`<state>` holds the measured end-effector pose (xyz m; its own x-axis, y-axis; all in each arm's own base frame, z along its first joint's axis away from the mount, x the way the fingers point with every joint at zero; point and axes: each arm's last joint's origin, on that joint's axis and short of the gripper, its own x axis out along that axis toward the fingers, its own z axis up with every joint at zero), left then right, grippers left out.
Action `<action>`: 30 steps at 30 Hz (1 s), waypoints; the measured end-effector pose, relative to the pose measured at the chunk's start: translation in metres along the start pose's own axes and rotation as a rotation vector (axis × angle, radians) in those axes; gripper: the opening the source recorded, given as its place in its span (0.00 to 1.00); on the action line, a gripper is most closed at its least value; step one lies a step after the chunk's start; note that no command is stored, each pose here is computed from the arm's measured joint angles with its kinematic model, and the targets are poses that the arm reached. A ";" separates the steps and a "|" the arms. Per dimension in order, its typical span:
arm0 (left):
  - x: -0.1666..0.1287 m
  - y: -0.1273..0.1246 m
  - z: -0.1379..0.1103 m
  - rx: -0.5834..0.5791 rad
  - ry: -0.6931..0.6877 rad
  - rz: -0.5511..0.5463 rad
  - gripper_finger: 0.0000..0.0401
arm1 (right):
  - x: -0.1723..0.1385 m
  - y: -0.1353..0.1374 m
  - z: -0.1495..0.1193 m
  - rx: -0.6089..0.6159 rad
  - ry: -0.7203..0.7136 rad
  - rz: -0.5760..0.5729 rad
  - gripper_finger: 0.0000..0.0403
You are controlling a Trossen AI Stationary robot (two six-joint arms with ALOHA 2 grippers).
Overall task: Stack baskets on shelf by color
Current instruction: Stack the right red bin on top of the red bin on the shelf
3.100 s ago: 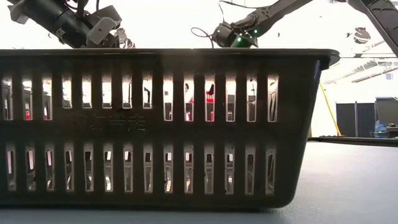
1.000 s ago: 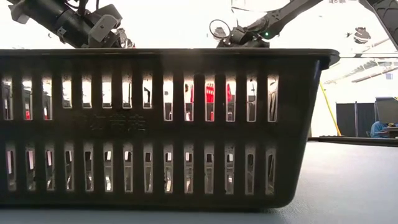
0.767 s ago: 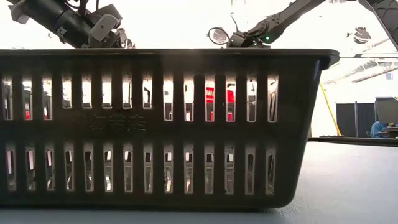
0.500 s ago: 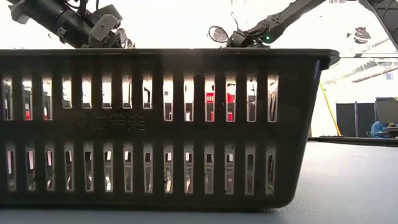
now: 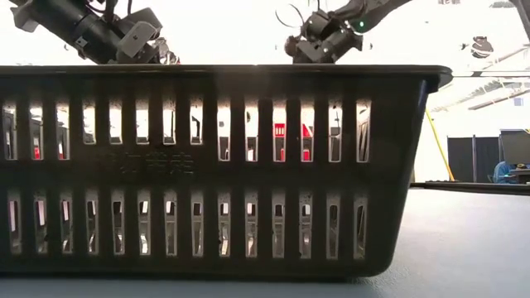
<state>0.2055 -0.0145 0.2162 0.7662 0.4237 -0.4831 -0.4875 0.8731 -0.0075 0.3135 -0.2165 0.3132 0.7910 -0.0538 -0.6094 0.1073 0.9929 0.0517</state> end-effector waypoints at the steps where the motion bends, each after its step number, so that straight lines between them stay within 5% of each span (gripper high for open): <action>1: 0.000 0.000 0.000 0.001 0.002 0.001 0.50 | 0.004 0.011 0.000 -0.023 0.007 0.020 0.42; 5: 0.000 0.001 -0.002 0.004 0.020 0.007 0.50 | 0.026 0.050 -0.013 -0.090 0.089 0.003 0.38; 10: 0.000 0.001 -0.003 0.000 0.029 0.010 0.50 | 0.046 0.076 -0.022 -0.058 0.112 -0.184 0.38; 19: -0.002 -0.002 -0.005 -0.003 0.036 -0.002 0.50 | 0.030 0.077 -0.014 -0.353 0.202 -0.642 0.37; 21: -0.002 -0.002 -0.004 -0.005 0.030 -0.003 0.50 | 0.023 0.068 -0.010 -0.417 0.183 -0.634 0.37; 24: -0.001 -0.001 -0.004 -0.012 0.028 0.000 0.50 | 0.016 0.049 -0.013 -0.489 0.149 -0.474 0.36; 30: -0.001 -0.001 -0.004 -0.014 0.028 0.001 0.50 | 0.003 0.009 -0.022 -0.404 0.098 -0.417 0.32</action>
<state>0.2034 -0.0168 0.2135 0.7537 0.4172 -0.5078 -0.4942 0.8691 -0.0197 0.3037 -0.2057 0.2943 0.6701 -0.4574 -0.5846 0.1441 0.8528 -0.5020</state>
